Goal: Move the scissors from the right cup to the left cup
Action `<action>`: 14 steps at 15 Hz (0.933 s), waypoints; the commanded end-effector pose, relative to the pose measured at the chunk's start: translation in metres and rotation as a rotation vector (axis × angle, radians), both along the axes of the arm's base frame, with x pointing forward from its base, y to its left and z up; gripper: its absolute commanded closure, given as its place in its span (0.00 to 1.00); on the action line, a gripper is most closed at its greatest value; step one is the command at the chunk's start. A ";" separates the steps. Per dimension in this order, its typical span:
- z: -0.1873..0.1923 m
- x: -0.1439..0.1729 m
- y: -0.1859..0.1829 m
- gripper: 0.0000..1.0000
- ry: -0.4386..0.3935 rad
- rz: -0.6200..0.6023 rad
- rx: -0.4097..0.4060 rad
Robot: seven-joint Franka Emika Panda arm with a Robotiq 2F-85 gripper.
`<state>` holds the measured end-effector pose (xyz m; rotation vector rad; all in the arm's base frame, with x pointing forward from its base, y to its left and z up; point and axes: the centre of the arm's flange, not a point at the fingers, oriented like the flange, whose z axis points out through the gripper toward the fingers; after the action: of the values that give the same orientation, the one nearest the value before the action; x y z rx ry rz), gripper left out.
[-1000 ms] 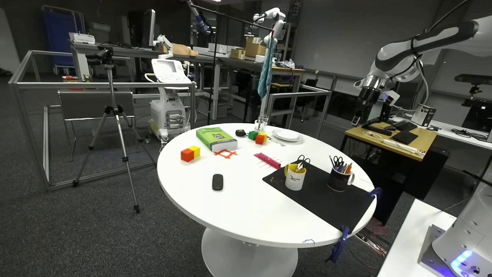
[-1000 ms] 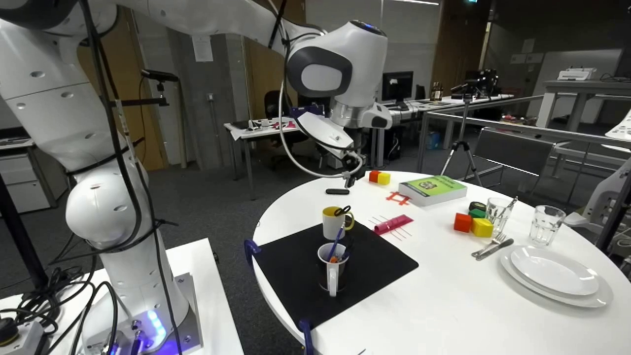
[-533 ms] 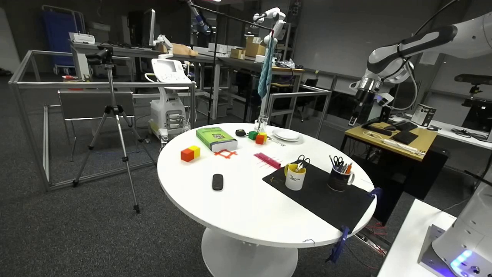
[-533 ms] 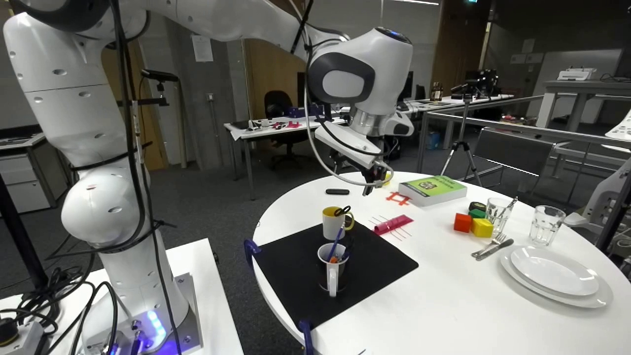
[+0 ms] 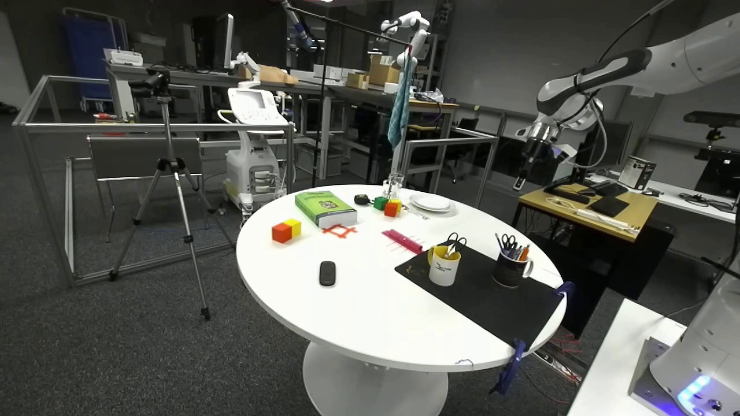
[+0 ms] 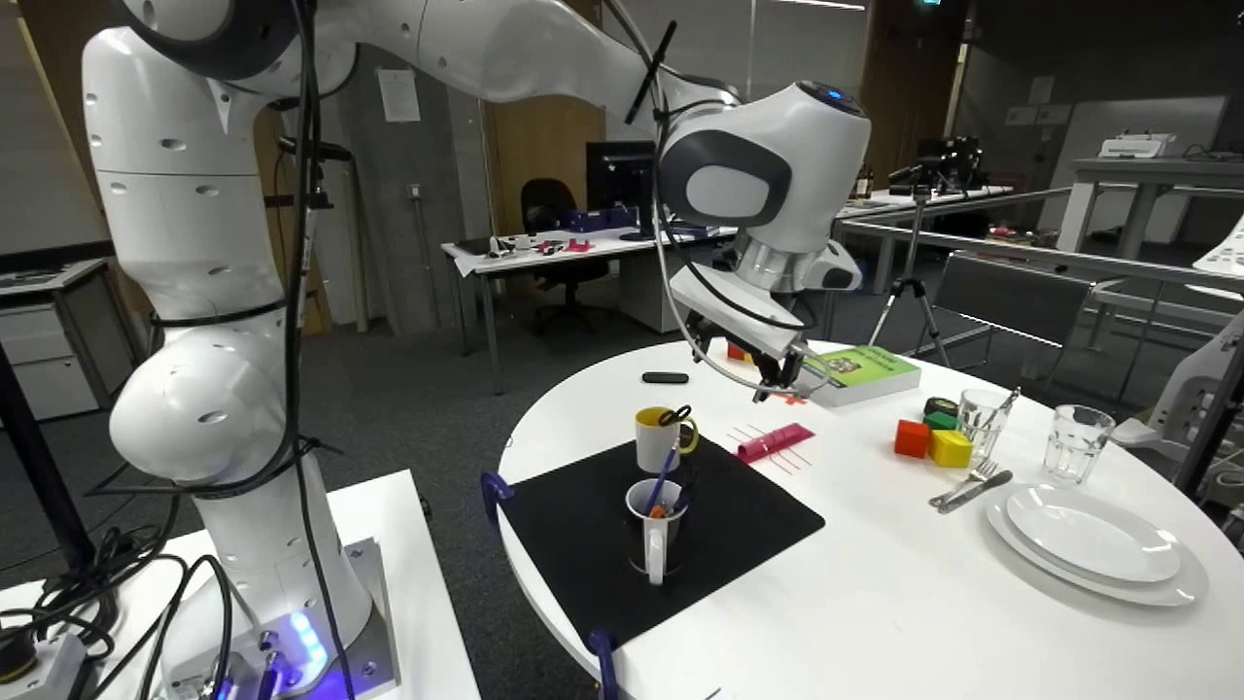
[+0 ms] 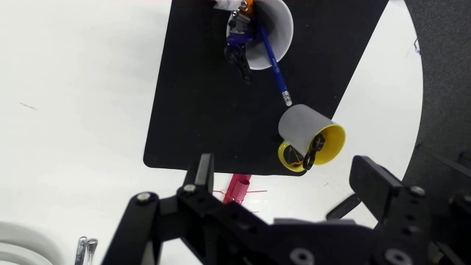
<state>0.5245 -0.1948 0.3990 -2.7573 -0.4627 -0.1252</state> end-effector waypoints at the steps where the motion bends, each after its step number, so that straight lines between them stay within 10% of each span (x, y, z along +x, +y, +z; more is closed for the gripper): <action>1: -0.006 0.022 -0.017 0.00 0.019 0.009 0.021; 14: -0.045 0.013 0.003 0.00 -0.012 0.107 -0.043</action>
<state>0.5457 -0.1956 0.3668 -2.7594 -0.5094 -0.0837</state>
